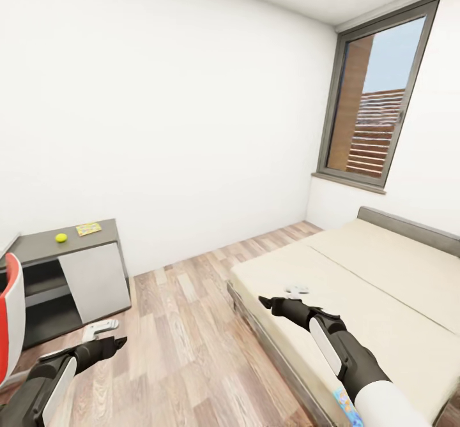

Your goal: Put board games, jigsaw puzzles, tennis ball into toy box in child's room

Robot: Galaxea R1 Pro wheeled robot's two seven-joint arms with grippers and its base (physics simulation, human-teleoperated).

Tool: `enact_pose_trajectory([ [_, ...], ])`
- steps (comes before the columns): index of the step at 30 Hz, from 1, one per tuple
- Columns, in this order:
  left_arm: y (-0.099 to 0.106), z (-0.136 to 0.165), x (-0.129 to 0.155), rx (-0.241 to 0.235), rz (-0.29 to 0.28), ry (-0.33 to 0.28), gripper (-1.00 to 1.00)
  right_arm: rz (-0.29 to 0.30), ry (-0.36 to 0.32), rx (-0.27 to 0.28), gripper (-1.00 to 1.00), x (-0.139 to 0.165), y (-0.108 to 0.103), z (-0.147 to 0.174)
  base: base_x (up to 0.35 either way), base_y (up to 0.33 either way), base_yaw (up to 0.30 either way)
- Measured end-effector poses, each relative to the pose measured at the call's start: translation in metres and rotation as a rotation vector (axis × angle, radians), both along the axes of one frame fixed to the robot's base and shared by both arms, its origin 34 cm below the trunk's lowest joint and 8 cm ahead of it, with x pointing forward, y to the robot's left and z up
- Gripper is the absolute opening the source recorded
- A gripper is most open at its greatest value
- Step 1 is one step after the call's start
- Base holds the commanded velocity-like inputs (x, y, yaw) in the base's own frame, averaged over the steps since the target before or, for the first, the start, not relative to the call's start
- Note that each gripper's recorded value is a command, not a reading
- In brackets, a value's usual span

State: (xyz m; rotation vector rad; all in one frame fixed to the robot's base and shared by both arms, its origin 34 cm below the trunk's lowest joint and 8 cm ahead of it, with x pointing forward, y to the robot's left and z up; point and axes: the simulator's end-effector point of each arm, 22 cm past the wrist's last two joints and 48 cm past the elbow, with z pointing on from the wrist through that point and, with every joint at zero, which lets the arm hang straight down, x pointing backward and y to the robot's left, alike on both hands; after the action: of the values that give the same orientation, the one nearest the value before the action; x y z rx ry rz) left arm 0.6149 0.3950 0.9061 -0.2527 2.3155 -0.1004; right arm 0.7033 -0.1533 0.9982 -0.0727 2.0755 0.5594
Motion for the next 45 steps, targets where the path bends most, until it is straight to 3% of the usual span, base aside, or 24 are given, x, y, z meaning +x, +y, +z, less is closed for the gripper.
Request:
enact_pose_trajectory([
  [45, -0.0008, 0.0, 0.0001, -0.003, -0.001, -0.001, 1.0, -0.001, 0.001, 0.002, 1.0, 0.0, -0.0002, 0.0, 0.0, 0.219, -0.278],
])
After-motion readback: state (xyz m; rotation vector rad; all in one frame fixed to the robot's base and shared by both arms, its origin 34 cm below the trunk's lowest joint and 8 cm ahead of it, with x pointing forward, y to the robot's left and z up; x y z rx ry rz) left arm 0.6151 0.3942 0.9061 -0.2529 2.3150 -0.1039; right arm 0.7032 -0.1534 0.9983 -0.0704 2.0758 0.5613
